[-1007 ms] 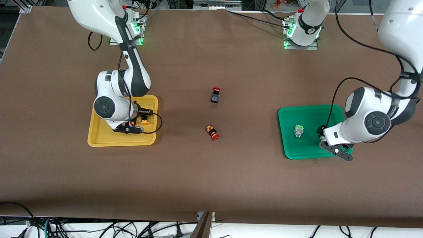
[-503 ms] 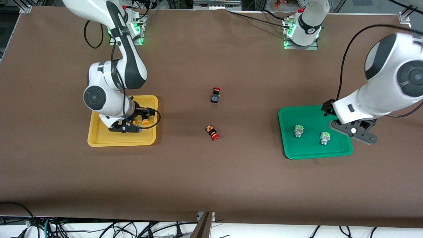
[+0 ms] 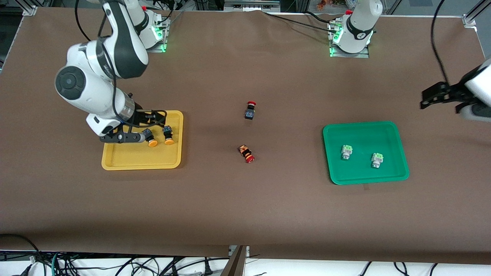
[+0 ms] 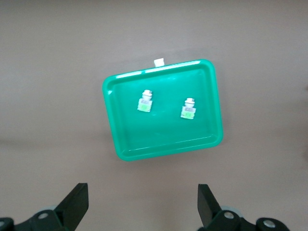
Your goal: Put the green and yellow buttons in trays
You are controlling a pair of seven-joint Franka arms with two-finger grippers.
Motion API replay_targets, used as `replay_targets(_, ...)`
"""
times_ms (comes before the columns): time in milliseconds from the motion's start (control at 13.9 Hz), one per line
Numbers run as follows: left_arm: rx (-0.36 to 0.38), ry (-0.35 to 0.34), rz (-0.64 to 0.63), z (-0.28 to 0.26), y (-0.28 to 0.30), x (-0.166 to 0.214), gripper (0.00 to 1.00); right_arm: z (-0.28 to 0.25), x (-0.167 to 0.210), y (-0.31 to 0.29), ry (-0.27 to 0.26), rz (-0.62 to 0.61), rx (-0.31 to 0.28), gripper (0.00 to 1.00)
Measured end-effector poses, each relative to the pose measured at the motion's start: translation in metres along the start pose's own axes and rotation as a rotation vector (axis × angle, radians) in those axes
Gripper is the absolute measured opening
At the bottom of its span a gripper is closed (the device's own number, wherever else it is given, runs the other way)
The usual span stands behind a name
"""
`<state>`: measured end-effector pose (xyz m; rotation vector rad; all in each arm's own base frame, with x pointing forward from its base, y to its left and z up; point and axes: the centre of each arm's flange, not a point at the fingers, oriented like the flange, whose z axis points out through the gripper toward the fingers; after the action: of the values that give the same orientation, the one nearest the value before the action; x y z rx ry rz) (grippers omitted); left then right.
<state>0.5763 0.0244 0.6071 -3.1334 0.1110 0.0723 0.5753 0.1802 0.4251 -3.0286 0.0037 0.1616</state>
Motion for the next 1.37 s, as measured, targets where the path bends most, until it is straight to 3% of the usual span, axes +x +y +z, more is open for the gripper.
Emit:
replay_targets(647, 0.0, -0.011, 0.042, 0.009, 0.026, 0.001, 1.0, -0.092, -0.04, 0.032, 0.043, -0.081, -0.017, 1.0)
replay_targets(1007, 0.0, -0.011, 0.042, 0.009, 0.026, 0.001, 1.0, -0.105, -0.043, 0.052, 0.052, -0.118, -0.011, 1.0)
replay_targets(1366, 0.0, -0.011, 0.042, 0.009, 0.026, 0.001, 1.0, -0.111, -0.044, 0.052, 0.07, -0.135, -0.049, 1.0)
